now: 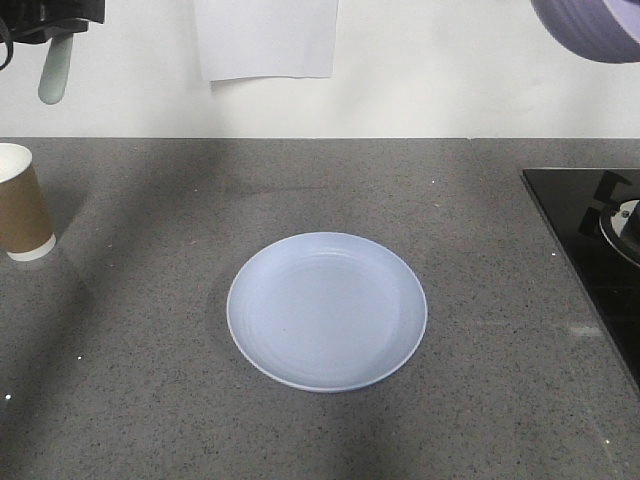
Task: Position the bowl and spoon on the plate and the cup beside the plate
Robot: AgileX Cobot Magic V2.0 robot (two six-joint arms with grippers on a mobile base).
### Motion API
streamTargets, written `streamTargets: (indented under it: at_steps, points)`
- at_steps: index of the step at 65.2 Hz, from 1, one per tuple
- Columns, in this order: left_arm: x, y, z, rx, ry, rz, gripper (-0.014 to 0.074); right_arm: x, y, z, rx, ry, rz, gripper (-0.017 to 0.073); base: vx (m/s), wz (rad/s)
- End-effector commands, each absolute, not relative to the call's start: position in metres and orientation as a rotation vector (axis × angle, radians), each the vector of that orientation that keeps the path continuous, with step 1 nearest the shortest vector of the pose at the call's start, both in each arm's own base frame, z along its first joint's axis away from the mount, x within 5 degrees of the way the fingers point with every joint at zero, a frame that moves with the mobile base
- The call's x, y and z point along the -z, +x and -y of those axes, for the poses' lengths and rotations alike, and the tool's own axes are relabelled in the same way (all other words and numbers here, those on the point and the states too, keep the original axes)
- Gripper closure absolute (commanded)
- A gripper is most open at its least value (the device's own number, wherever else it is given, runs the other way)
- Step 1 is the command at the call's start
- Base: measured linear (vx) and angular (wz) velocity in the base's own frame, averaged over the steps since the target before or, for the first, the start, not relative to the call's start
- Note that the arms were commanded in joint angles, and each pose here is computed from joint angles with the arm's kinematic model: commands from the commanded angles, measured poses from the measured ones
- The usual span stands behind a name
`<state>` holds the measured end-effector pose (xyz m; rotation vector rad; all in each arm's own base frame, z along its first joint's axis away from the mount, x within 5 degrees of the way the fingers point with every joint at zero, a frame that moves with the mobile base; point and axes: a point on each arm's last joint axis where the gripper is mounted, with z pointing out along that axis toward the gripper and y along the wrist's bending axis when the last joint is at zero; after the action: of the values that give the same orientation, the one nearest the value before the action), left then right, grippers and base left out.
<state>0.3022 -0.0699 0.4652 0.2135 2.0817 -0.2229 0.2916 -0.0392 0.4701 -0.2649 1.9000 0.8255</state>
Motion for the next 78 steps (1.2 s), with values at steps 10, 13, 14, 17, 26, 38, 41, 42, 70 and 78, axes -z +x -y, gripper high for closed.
streamTargets:
  at_steps: [10, 13, 14, 17, 26, 38, 41, 42, 70, 78]
  points:
    - [-0.489, 0.2909, 0.0685, 0.245, 0.195, -1.958, 0.06, -0.4918, 0.2754, 0.03, -0.869, -0.326, -1.814, 0.0565, 0.03, 0.01]
    - [-0.489, 0.2909, 0.0685, 0.245, 0.195, -1.958, 0.06, -0.4918, 0.2754, 0.03, -0.869, -0.326, -1.814, 0.0565, 0.03, 0.01]
    - [-0.489, 0.2909, 0.0685, 0.245, 0.195, -1.958, 0.06, -0.4918, 0.2754, 0.03, -0.869, -0.326, -1.814, 0.0565, 0.03, 0.01]
    - [-0.489, 0.2909, 0.0685, 0.245, 0.195, -1.958, 0.06, -0.4918, 0.2754, 0.03, -0.869, -0.326, -1.814, 0.0565, 0.03, 0.0]
    - [-0.489, 0.2909, 0.0685, 0.245, 0.195, -1.958, 0.06, -0.4918, 0.2754, 0.03, -0.869, -0.326, -1.814, 0.0565, 0.03, 0.0]
    - [-0.489, 0.2909, 0.0685, 0.245, 0.195, -1.958, 0.06, -0.4918, 0.2754, 0.03, -0.869, -0.326, -1.814, 0.0565, 0.02, 0.01]
    - [-0.489, 0.2909, 0.0685, 0.245, 0.195, -1.958, 0.06, -0.4918, 0.2754, 0.03, -0.869, -0.326, -1.814, 0.0565, 0.02, 0.01]
    - [-0.489, 0.2909, 0.0685, 0.245, 0.195, -1.958, 0.06, -0.4918, 0.2754, 0.03, -0.869, -0.326, -1.814, 0.0565, 0.02, 0.01]
    - [-0.489, 0.2909, 0.0685, 0.245, 0.195, -1.958, 0.06, -0.4918, 0.2754, 0.03, -0.869, -0.326, -1.814, 0.0565, 0.02, 0.01]
    - [-0.489, 0.2909, 0.0685, 0.245, 0.195, -1.958, 0.06, -0.4918, 0.2754, 0.03, -0.869, -0.326, -1.814, 0.0565, 0.01, 0.0]
